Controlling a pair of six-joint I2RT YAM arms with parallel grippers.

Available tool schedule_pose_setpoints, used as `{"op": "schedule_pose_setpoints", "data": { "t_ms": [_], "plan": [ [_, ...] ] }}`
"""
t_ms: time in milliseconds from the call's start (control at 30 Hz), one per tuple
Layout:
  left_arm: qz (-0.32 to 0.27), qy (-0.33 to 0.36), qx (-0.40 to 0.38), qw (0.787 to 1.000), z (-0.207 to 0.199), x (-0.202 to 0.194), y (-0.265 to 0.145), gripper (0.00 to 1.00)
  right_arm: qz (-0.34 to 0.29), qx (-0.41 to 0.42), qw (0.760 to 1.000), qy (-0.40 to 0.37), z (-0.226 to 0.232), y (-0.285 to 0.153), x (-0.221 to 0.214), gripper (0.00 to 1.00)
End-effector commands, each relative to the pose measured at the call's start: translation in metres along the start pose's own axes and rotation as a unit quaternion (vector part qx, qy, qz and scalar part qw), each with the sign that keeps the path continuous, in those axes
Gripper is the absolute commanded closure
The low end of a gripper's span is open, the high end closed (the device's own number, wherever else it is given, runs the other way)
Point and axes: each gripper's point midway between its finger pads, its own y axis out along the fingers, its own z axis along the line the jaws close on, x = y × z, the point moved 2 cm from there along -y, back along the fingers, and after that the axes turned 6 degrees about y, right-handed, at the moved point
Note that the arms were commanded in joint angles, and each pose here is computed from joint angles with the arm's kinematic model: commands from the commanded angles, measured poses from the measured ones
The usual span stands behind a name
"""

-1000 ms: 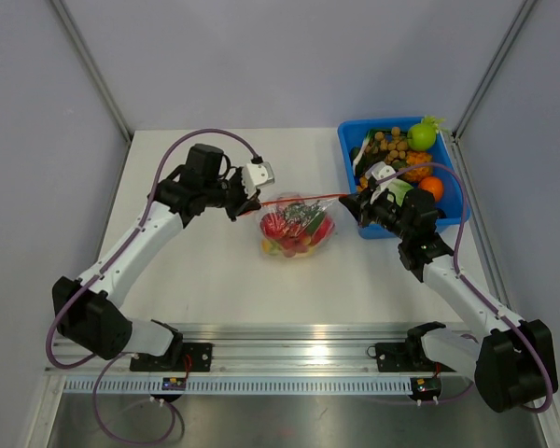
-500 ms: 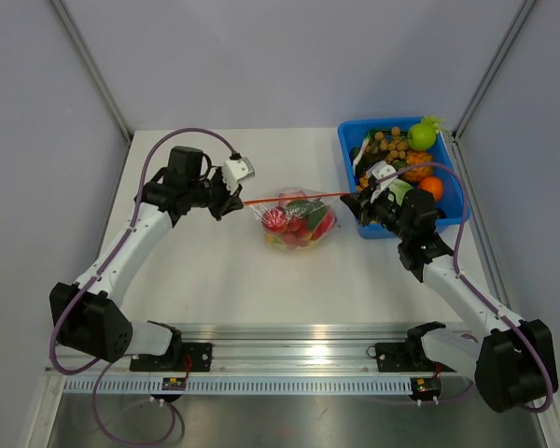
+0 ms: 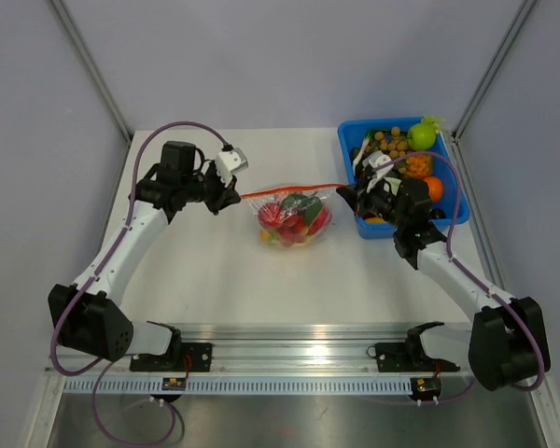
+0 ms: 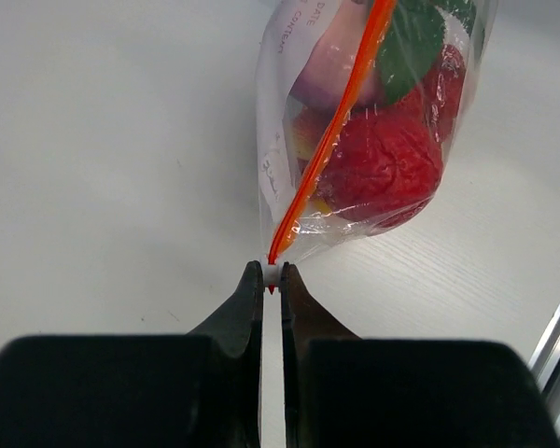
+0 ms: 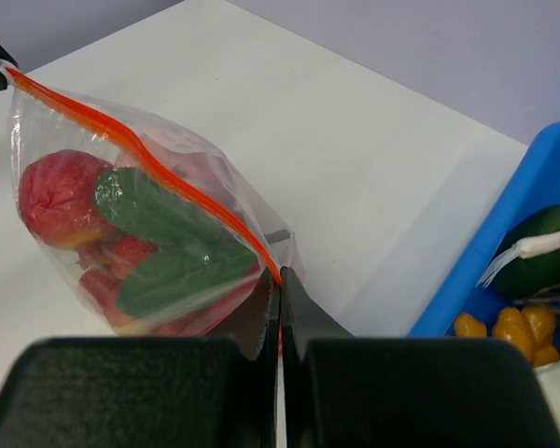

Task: Place the food in the zip-top bag and seal the zipper
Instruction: Place the zipper food storage bag at the center of the board, then reset both arms

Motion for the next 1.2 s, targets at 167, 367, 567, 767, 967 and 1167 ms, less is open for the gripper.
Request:
{"op": "schedule_pose_setpoints", "data": {
  "t_ms": [167,367,567,767,967,1167],
  "plan": [
    [-0.091,0.063,0.125,0.986,0.070,0.078,-0.023,1.00,-0.120,0.030,0.991,-0.052,-0.019,0.054,0.100,1.00],
    [-0.129,0.058,0.153,0.978,0.085,0.088,-0.034,1.00,-0.114,0.061,0.991,-0.038,-0.017,0.084,0.086,1.00],
    [-0.146,0.015,0.144,0.979,0.064,0.071,-0.036,0.29,-0.045,0.083,0.996,-0.007,0.006,0.072,0.026,0.36],
    [-0.185,-0.018,0.140,0.973,0.051,0.092,-0.056,0.06,-0.050,0.009,0.999,-0.015,0.006,0.030,0.043,0.01],
    [-0.202,-0.090,0.174,0.960,0.047,0.108,-0.077,0.01,-0.021,-0.123,0.991,0.054,-0.014,-0.006,0.074,0.01],
    [-0.195,-0.148,0.192,0.950,0.034,0.098,-0.081,0.01,0.048,-0.262,0.955,0.133,-0.037,-0.038,0.063,0.01]
  ]
}}
